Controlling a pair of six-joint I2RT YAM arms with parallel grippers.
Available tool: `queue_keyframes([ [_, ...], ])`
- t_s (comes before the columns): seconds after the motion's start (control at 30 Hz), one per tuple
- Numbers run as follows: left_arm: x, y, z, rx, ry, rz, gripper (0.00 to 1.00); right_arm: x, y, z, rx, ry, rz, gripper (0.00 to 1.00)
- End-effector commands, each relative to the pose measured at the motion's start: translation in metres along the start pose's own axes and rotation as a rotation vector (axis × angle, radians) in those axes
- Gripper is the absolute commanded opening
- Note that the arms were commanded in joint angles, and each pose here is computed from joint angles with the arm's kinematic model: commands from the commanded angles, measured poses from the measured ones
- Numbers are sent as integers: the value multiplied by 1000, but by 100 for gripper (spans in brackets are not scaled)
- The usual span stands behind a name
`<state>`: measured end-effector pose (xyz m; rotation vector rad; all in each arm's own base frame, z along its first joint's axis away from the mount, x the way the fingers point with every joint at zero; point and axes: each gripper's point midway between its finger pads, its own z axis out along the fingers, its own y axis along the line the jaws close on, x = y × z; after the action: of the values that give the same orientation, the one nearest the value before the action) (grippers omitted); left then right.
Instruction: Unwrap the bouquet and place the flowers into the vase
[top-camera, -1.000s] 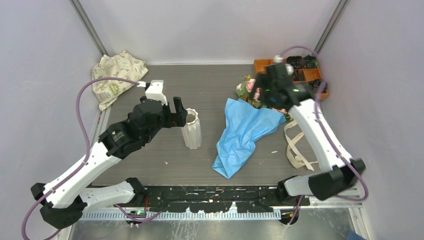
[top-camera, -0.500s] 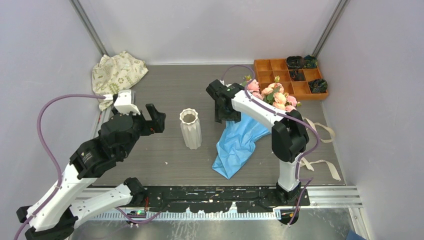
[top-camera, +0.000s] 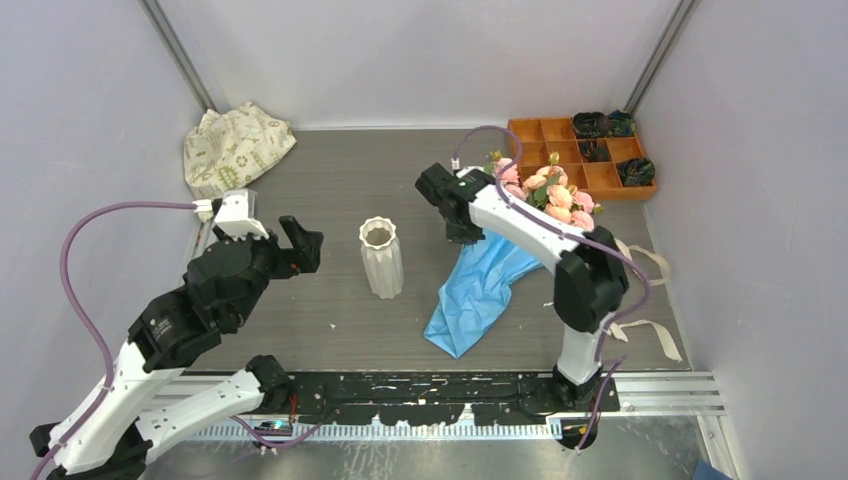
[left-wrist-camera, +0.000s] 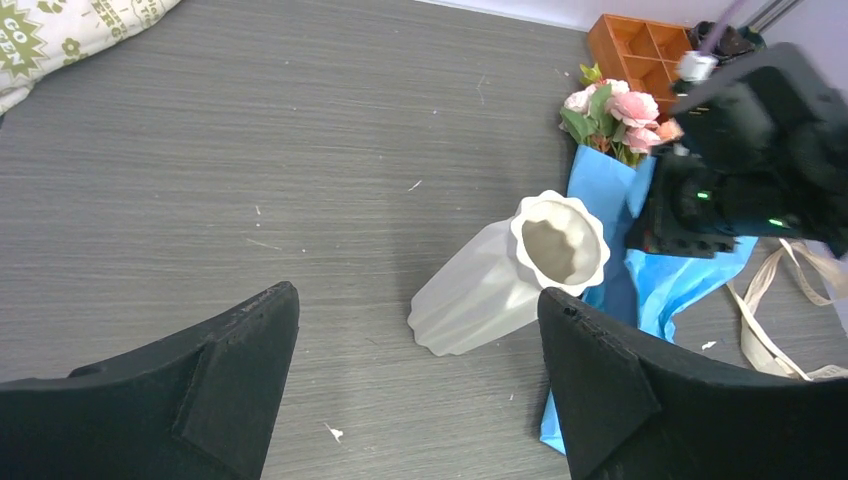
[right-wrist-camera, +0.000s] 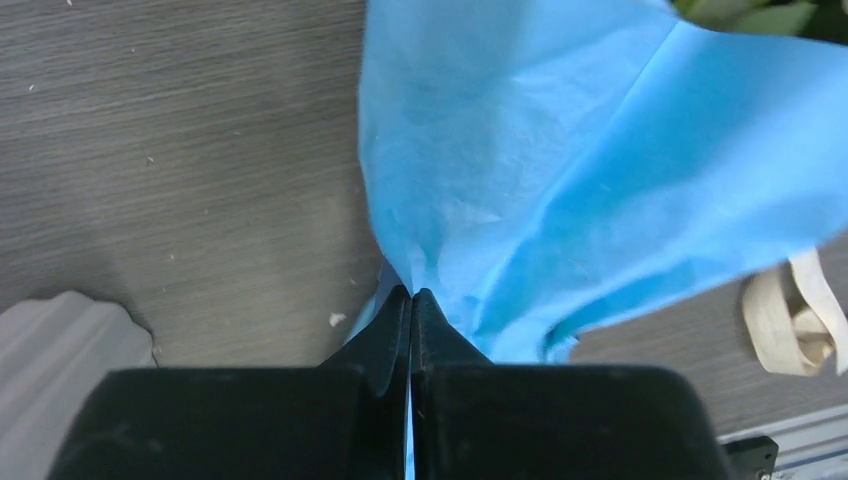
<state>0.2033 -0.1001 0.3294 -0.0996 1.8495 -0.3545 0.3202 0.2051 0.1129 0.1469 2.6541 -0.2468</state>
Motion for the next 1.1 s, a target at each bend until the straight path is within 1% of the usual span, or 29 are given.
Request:
queue_keyframes([
  [0.0,-3,-4,0,16,-14,-37,89,-17,-59,-74,-1,-175,171,1],
  [0.13,-1,-16,5,56,0,-46,89,4,-115,-120,-43,-243,317,1],
  [0.23,2,-25,9,83,15,-47,88,28,-157,-142,-48,-266,427,1],
  [0.4,7,-39,15,133,36,-56,88,70,-223,-160,57,-264,567,1],
  [0.5,11,-45,17,154,51,-57,87,90,-246,-164,92,-252,616,1],
  [0.57,13,-46,17,160,57,-60,87,99,-249,-163,55,-248,674,4],
  [0.63,16,-46,18,162,61,-63,87,105,-251,-160,52,-246,687,7],
  [0.7,18,-46,19,164,65,-64,87,105,-252,-159,53,-249,696,10],
  [0.8,21,-45,19,164,73,-61,87,94,-253,-166,55,-282,710,14],
  [0.93,23,-42,18,154,70,-60,87,67,-261,-185,46,-388,758,21],
  [1.07,22,-41,18,150,64,-61,87,32,-267,-216,41,-490,741,23],
])
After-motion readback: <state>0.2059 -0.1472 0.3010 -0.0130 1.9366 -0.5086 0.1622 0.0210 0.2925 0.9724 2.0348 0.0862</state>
